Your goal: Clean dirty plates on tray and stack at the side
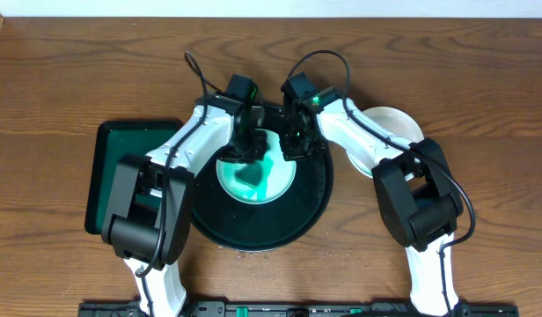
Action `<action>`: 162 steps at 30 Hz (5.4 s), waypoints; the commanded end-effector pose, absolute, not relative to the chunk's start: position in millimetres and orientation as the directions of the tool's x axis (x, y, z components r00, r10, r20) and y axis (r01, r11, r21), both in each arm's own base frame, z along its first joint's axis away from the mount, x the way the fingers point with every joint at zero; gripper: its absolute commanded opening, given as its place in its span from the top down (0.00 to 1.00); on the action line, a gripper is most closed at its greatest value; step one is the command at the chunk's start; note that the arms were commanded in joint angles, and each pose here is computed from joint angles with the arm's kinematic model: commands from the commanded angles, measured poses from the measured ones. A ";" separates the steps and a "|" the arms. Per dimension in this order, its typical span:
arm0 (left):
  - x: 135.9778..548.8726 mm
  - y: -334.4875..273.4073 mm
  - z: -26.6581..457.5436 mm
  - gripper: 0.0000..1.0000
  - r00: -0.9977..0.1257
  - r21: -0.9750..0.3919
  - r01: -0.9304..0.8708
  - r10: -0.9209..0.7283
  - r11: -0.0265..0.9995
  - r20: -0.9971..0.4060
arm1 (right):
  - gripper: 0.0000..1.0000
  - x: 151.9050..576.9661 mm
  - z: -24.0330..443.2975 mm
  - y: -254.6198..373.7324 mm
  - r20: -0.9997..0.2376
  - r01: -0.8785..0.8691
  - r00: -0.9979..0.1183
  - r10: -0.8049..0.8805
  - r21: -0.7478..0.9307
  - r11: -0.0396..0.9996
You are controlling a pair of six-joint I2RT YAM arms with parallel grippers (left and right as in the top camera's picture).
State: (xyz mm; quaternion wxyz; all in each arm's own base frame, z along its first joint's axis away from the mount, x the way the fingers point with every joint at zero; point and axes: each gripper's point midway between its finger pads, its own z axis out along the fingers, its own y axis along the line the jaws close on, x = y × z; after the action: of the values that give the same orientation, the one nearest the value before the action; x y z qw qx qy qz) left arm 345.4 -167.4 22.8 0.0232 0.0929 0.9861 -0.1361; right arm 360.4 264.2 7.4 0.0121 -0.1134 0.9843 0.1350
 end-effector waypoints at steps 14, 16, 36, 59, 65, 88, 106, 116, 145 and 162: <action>346.4 -83.8 10.4 0.93 -0.990 0.220 -0.122 -0.101 0.968 -0.103 | 0.99 364.0 -0.6 257.5 -0.050 -0.205 -0.979 -0.199 0.234 0.950; 330.7 -131.1 5.3 0.93 -0.999 -0.037 0.035 0.035 0.999 0.013 | 0.99 363.8 -0.6 257.4 -0.049 -0.205 -0.979 -0.199 0.234 0.950; 352.7 -94.9 10.3 0.93 -0.975 0.190 -0.189 -0.162 0.963 -0.151 | 0.99 362.9 -0.7 256.9 -0.046 -0.208 -0.978 -0.203 0.233 0.950; 371.6 -72.3 29.2 0.93 -0.937 0.296 -0.271 -0.181 0.916 -0.297 | 0.99 362.9 -0.7 256.8 -0.047 -0.211 -0.978 -0.206 0.232 0.950; 375.9 -73.6 60.4 0.93 -0.928 0.276 -0.275 -0.178 0.921 -0.328 | 0.99 362.3 -0.8 256.6 -0.042 -0.202 -0.979 -0.198 0.232 0.951; 381.6 -40.7 152.2 0.93 -0.911 -0.044 -0.320 -0.320 0.946 -0.261 | 0.99 392.7 196.4 190.3 -0.528 -0.209 -0.768 -0.362 -0.328 0.921; 403.9 -39.8 154.9 0.93 -0.861 -0.134 -0.374 -0.397 0.918 -0.318 | 0.99 314.1 333.4 236.6 -0.649 0.225 -0.363 -0.669 -0.758 0.613; 404.2 -35.5 154.9 0.93 -0.857 -0.134 -0.383 -0.406 0.914 -0.317 | 0.99 307.7 317.6 245.1 -0.624 0.125 -0.379 -0.683 -0.766 0.630; 396.5 -35.4 152.3 0.93 -0.871 -0.115 -0.378 -0.395 0.919 -0.292 | 0.99 368.6 79.3 -38.5 -0.226 0.325 -0.913 0.339 0.100 0.940; 373.3 43.3 151.1 0.93 -0.928 0.062 -0.276 -0.249 0.959 -0.276 | 0.01 415.4 150.5 73.1 -0.402 -0.047 -0.915 0.040 0.204 0.978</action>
State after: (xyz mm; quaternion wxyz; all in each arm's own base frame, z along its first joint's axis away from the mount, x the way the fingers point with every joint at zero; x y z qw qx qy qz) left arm 383.2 18.3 164.0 0.1567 -0.1460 0.9766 0.0181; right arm 416.2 53.4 141.6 0.1957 0.0266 0.9738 0.1125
